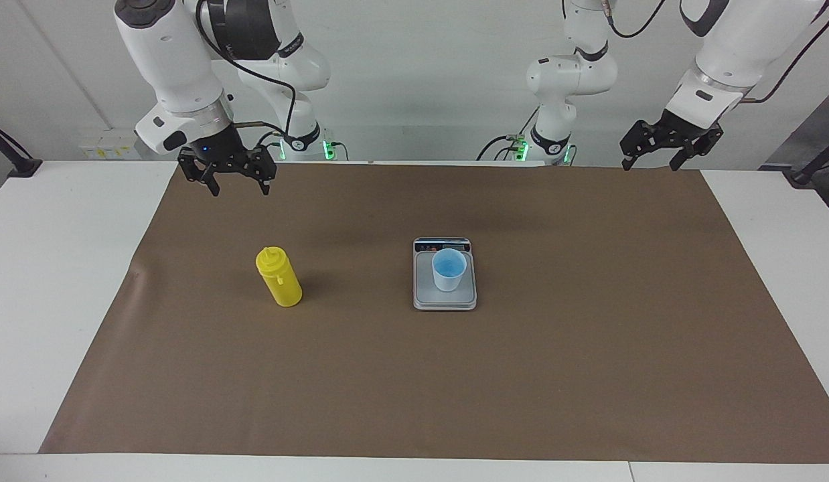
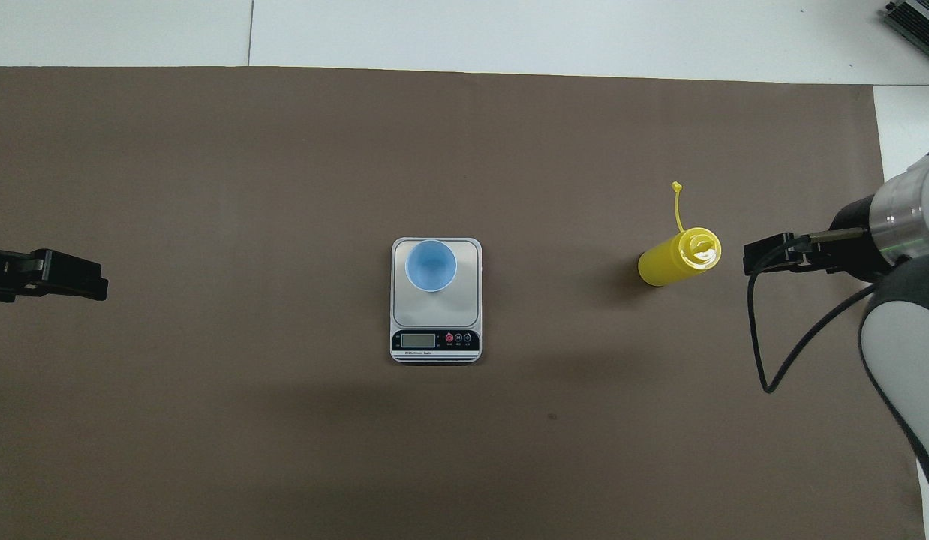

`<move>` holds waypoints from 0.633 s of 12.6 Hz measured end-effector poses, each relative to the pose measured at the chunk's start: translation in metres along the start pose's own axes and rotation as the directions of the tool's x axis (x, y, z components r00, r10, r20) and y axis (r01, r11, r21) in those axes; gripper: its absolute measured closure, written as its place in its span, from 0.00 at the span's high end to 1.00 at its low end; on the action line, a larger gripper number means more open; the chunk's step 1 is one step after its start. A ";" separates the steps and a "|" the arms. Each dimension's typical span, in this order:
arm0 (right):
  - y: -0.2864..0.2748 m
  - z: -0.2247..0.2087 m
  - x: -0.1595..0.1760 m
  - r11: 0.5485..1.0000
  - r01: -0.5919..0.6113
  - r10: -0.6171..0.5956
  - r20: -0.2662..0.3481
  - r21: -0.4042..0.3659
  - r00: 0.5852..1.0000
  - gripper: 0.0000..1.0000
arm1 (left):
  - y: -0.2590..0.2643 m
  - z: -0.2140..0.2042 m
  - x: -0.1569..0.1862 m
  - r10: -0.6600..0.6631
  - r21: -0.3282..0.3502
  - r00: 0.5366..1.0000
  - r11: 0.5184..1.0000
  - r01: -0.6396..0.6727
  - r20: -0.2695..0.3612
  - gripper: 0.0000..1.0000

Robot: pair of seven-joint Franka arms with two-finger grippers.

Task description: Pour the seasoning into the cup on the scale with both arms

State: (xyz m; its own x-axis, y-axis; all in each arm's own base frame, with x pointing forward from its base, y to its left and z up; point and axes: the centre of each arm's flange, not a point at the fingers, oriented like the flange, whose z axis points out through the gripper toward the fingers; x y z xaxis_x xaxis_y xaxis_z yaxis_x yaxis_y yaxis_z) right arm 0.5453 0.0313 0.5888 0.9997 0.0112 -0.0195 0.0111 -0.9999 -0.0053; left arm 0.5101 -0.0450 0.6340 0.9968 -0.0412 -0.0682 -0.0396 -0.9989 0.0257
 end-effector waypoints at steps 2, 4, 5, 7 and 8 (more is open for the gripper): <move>0.001 0.001 0.001 1.000 -0.001 0.001 0.002 0.000 1.000 1.00 | 0.000 0.000 0.000 0.000 0.000 1.000 1.000 0.000 0.000 1.00; 0.001 0.001 0.001 1.000 -0.001 0.001 0.002 0.000 1.000 1.00 | 0.000 0.000 0.000 0.000 0.000 1.000 1.000 0.000 0.000 1.00; 0.001 0.001 0.000 1.000 -0.001 0.001 0.003 0.000 1.000 1.00 | 0.000 0.000 0.000 0.000 0.000 1.000 1.000 0.000 0.000 1.00; 0.001 0.001 0.000 1.000 -0.002 0.002 0.007 0.000 1.000 1.00 | 0.000 0.000 0.000 0.000 0.000 1.000 1.000 0.000 0.000 1.00; 0.002 0.001 0.000 1.000 -0.004 0.004 0.008 -0.001 1.000 1.00 | 0.000 0.000 0.000 0.000 0.000 1.000 1.000 0.000 0.001 1.00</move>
State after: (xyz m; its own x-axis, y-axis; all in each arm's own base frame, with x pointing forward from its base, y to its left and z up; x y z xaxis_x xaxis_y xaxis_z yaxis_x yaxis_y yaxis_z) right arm 0.5453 0.0292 0.5873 0.9996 0.0075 -0.0278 0.0074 -1.0000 -0.0046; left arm 0.5100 -0.0450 0.6336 0.9968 -0.0413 -0.0691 -0.0396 -0.9989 0.0257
